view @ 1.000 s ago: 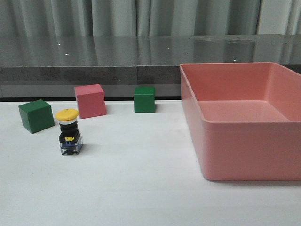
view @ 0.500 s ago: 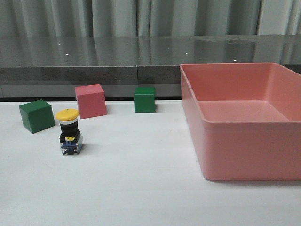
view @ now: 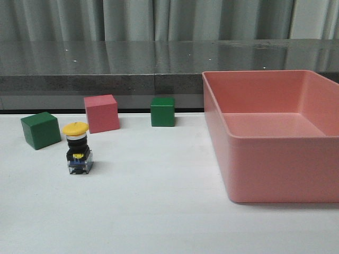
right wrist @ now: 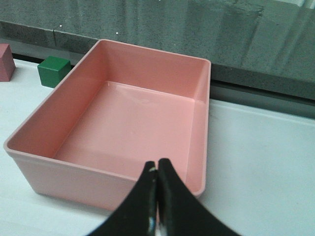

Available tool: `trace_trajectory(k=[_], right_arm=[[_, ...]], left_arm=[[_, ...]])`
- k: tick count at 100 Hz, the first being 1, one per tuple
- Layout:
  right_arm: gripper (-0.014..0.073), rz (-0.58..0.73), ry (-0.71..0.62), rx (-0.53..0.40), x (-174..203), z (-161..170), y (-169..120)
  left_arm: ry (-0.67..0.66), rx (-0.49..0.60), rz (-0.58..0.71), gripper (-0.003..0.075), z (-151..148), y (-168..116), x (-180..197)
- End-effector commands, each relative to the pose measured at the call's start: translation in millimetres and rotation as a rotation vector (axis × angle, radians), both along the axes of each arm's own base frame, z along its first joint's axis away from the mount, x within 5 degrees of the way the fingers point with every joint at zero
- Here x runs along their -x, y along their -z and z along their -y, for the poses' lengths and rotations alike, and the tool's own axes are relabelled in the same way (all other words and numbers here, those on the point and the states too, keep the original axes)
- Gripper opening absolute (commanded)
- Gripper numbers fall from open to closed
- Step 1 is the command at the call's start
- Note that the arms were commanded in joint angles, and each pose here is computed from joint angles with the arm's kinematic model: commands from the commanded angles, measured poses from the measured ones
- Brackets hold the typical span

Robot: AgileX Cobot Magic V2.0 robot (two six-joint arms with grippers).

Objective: Place and stand button with both arms

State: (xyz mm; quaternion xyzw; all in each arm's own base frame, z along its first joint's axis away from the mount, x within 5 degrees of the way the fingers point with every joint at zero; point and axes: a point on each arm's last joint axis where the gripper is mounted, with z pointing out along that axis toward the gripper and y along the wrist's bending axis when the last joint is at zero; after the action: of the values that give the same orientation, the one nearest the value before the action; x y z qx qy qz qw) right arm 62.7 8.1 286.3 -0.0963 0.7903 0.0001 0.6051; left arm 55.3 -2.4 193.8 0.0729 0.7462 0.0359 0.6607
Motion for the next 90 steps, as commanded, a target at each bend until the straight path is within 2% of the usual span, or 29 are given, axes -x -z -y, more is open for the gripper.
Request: trace_trajectory(k=[1,49,55,67,90], right_arm=[[-0.0113,0.091,0.01,-0.008,-1,1,-15],[-0.0113,0.091,0.011,-0.004,-1,1,-14],[-0.0113,0.126,0.017,0.02,0,2,-14],[-0.0113,0.25,0.021,0.0,8,3,-4],[-0.0113,0.45,0.026,-0.051,16,4,46]], left_arm=[[-0.002,0.027,0.058,-0.002,0,7,0],[-0.002,0.027,0.058,-0.002,0,7,0],[-0.002,0.027,0.058,-0.002,0,7,0],[-0.002,0.027,0.058,-0.002,0,7,0],[-0.002,0.027,0.058,-0.002,0,7,0]])
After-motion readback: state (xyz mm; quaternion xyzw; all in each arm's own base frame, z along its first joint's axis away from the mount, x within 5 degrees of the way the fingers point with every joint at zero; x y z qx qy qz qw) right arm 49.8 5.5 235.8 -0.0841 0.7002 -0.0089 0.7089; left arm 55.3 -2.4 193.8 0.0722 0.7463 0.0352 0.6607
